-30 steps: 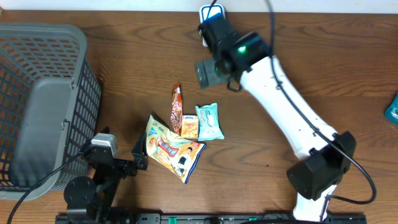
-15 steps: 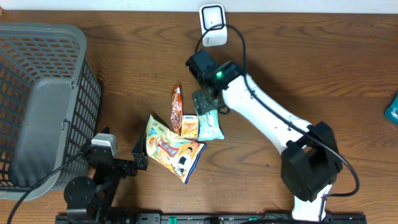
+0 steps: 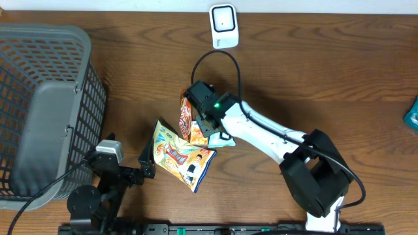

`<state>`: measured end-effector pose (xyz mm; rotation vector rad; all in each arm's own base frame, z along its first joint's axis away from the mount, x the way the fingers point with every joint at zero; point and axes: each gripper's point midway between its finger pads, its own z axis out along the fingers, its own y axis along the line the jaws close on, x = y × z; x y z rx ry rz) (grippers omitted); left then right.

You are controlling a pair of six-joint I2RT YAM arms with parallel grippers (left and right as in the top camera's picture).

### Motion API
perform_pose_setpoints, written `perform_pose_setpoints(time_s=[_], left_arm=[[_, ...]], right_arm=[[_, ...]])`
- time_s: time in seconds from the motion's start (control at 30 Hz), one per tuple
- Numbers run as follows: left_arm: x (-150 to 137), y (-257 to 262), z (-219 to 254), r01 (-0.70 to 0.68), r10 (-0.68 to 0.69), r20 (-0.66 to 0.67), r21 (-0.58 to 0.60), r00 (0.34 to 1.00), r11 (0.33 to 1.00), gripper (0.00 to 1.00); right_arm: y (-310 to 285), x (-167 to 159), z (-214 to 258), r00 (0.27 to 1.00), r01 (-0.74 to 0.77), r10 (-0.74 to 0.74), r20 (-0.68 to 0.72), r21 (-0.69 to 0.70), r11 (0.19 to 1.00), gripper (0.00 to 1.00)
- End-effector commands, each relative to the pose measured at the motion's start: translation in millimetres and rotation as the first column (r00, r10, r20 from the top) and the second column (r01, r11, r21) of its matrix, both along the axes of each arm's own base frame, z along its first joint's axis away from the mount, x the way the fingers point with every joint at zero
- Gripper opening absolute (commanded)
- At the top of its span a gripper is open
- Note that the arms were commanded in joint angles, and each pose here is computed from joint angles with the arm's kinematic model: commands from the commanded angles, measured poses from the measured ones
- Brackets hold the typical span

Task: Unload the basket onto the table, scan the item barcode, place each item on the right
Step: 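Grasp the green Zappy wet wipes pack with the right gripper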

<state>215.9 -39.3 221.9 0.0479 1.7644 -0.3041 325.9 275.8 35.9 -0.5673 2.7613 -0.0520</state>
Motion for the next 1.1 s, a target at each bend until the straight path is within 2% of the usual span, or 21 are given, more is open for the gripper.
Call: perform_pose_setpoints(time_s=[0.0,0.3,0.53,0.73,1.0,1.07], left_arm=[[-1,-3,-2,0.021,-0.021,0.001,0.010,1.000,1.000,0.98],[-1,-3,-2,0.021,-0.021,0.001,0.010,1.000,1.000,0.98],[-1,-3,-2,0.021,-0.021,0.001,0.010,1.000,1.000,0.98],[-1,-3,-2,0.021,-0.021,0.001,0.010,1.000,1.000,0.98],[-1,-3,-2,0.021,-0.021,0.001,0.010,1.000,1.000,0.98],[-1,-3,-2,0.021,-0.021,0.001,0.010,1.000,1.000,0.98]], right_arm=[[-9,-2,-2,0.997,0.002,0.004,0.073,-0.092,0.996,0.60],[-18,-12,-9,0.993,-0.011,0.032,0.109,-0.184,0.983,0.59],[-29,-6,-6,0.988,0.019,0.019,0.155,-0.236,0.972,0.70],[-33,-10,-10,0.990,0.014,0.021,0.139,-0.245,0.969,0.66],[-44,-15,-29,0.992,-0.007,0.039,0.117,-0.260,0.966,0.73],[-47,-15,-31,0.994,-0.006,0.034,0.106,-0.255,0.967,0.70]])
